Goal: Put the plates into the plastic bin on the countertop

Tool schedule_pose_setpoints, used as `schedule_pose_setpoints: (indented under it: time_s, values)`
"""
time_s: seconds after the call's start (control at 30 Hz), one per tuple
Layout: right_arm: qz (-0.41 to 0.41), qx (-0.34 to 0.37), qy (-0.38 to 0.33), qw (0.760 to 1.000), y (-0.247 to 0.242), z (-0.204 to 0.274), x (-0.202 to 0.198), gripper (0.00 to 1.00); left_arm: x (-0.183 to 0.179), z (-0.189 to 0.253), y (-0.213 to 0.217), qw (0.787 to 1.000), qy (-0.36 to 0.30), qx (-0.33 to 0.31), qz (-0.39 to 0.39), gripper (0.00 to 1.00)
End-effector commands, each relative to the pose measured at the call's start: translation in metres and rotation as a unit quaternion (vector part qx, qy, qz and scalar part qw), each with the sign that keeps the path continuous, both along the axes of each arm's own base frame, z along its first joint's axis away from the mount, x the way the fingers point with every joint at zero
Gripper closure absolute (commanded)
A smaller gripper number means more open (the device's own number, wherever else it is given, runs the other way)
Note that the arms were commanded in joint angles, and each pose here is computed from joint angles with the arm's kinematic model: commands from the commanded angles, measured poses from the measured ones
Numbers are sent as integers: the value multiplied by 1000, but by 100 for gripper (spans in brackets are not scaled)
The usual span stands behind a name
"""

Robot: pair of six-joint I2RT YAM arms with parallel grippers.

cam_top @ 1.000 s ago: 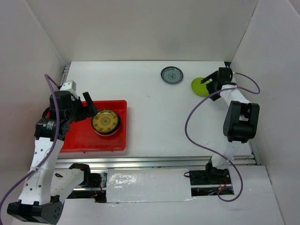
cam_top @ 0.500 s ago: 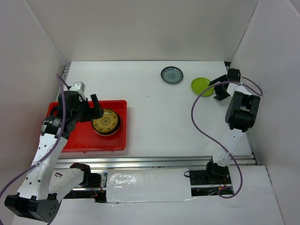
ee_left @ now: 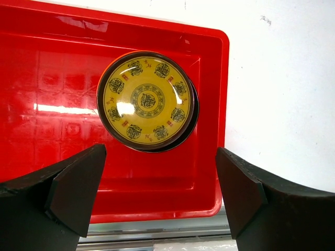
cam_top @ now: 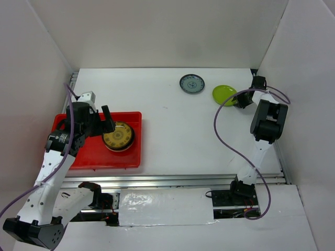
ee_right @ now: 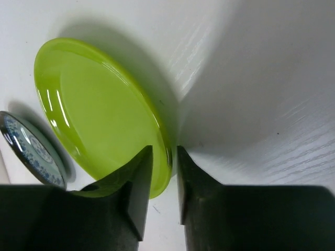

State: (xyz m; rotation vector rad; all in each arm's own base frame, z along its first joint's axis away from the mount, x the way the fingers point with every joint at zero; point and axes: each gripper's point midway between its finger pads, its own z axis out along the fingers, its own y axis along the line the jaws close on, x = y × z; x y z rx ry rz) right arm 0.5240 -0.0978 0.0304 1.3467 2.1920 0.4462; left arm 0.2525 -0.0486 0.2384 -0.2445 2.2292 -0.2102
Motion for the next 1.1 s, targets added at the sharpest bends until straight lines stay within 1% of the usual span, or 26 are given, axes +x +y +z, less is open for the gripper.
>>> schedule_pose_setpoints:
  time_s: [0.0, 0.03, 0.07, 0.1, 0.13, 0.23, 0.3, 0.33, 0.37, 0.4, 0.43, 0.47, 0.53, 0.57, 0.63, 0.67, 0.73, 0.77, 0.8, 0.83, 0.87, 0.9, 0.97, 1.0, 1.03, 1.07]
  values:
    - [12, 10, 8, 1000, 2, -2, 2, 70, 6, 23, 2, 999, -38, 10, -2, 1]
    - [14, 14, 11, 1000, 2, 0, 3, 76, 6, 23, 3, 999, -38, 11, 0, 1]
    - [15, 14, 16, 1000, 2, -2, 2, 90, 5, 23, 3, 999, -38, 11, 0, 1]
    - [15, 14, 18, 1000, 2, -2, 2, 100, 5, 24, 4, 999, -38, 13, 2, 1]
    - [15, 16, 16, 1000, 3, -5, -1, 100, 5, 24, 5, 999, -38, 15, 4, 1]
    - [8, 14, -13, 1000, 4, 12, -5, 100, 6, 26, 6, 999, -38, 17, 7, 1]
    - [3, -3, -66, 998, 5, 56, -1, 100, 6, 27, 5, 999, -36, 17, 7, 1]
    - [4, -8, -70, 998, 14, 62, -8, 100, 6, 28, 5, 999, -37, 15, 10, 1]
    - [-6, -37, -107, 994, 13, 101, -9, 100, 7, 28, 6, 999, -37, 15, 12, 1]
    - [-4, -48, -120, 992, 18, 117, -12, 100, 7, 31, 6, 999, -42, 11, 16, 1]
    - [2, -55, -132, 990, 26, 132, -14, 100, 8, 31, 7, 999, -44, 10, 21, 1]
    - [22, -65, -158, 985, 44, 161, -17, 100, 9, 30, 7, 999, -47, 8, 22, 1]
    - [49, -75, -170, 981, 67, 178, -23, 100, 12, 34, 5, 998, -56, -1, 25, 1]
    - [87, -80, -184, 976, 98, 191, -27, 100, 13, 33, 2, 998, -55, -7, 19, 1]
    - [134, -74, -191, 970, 134, 196, -36, 100, 14, 30, 0, 999, -49, -14, 18, 1]
    - [184, -59, -195, 962, 180, 192, -44, 100, 14, 31, -4, 998, -49, -22, 14, 1]
    - [237, -32, -204, 949, 228, 190, -54, 100, 15, 36, -6, 998, -55, -32, 13, 1]
    - [287, -13, -220, 932, 274, 193, -65, 100, 14, 41, -8, 997, -62, -39, 10, 1]
    - [329, 20, -223, 917, 305, 195, -77, 100, 13, 44, -10, 997, -66, -49, 12, 1]
    - [358, 50, -209, 909, 333, 186, -86, 100, 14, 50, -10, 996, -74, -54, 14, 1]
    - [388, 69, -227, 891, 361, 198, -91, 100, 13, 53, -11, 995, -78, -63, 19, 1]
    - [438, 93, -210, 869, 407, 189, -112, 100, 12, 57, -12, 994, -83, -67, 19, 1]
    - [469, 98, -201, 855, 444, 189, -126, 100, 10, 59, -13, 994, -86, -73, 17, 1]
    - [495, 102, -201, 839, 478, 189, -137, 100, 9, 59, -14, 993, -86, -77, 16, 1]
    - [497, 93, -193, 841, 489, 181, -137, 100, 8, 56, -14, 994, -80, -76, 16, 1]
    - [503, 90, -193, 838, 501, 187, -137, 100, 7, 56, -14, 994, -79, -77, 16, 1]
